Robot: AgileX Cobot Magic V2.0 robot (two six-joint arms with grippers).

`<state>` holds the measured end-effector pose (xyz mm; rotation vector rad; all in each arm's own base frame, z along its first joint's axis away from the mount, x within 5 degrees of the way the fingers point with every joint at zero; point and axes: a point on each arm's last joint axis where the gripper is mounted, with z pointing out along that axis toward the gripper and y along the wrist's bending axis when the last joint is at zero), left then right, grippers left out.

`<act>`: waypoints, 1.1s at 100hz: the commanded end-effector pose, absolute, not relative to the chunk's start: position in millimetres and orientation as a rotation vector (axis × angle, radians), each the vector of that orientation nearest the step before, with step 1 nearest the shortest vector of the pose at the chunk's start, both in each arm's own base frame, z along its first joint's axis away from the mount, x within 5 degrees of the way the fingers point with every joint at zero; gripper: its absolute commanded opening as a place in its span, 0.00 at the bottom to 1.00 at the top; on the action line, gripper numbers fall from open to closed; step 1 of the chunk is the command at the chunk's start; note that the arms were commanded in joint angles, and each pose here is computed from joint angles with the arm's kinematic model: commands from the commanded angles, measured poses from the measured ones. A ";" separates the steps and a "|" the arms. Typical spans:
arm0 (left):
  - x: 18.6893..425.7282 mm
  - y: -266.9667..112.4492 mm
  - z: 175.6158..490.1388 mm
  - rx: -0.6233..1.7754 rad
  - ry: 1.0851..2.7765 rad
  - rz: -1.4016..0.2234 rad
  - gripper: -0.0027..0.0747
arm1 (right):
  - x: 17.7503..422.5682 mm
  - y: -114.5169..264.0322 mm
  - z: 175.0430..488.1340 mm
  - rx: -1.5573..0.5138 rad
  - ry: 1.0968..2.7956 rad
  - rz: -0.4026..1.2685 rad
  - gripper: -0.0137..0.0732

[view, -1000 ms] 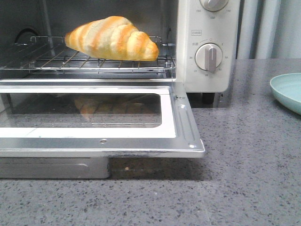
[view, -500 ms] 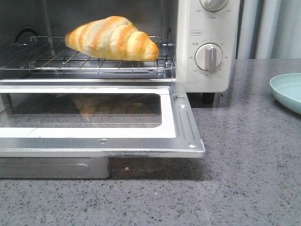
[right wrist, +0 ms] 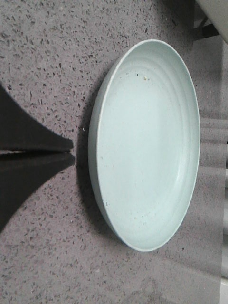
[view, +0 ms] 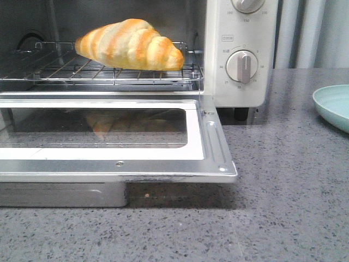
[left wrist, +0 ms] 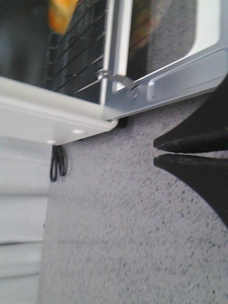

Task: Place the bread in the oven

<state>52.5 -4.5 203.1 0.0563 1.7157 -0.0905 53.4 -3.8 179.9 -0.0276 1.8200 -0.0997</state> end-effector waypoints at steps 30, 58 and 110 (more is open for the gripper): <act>54.1 -4.4 186.8 0.018 1.700 -0.103 0.01 | 53.0 -4.1 179.7 -0.034 1.784 -0.116 0.07; 53.3 -4.3 181.6 0.137 1.751 -0.002 0.01 | 53.0 -4.1 179.7 -0.034 1.784 -0.116 0.07; 53.1 -4.8 181.1 0.136 1.757 -0.011 0.01 | 53.0 -4.1 179.7 -0.034 1.784 -0.116 0.07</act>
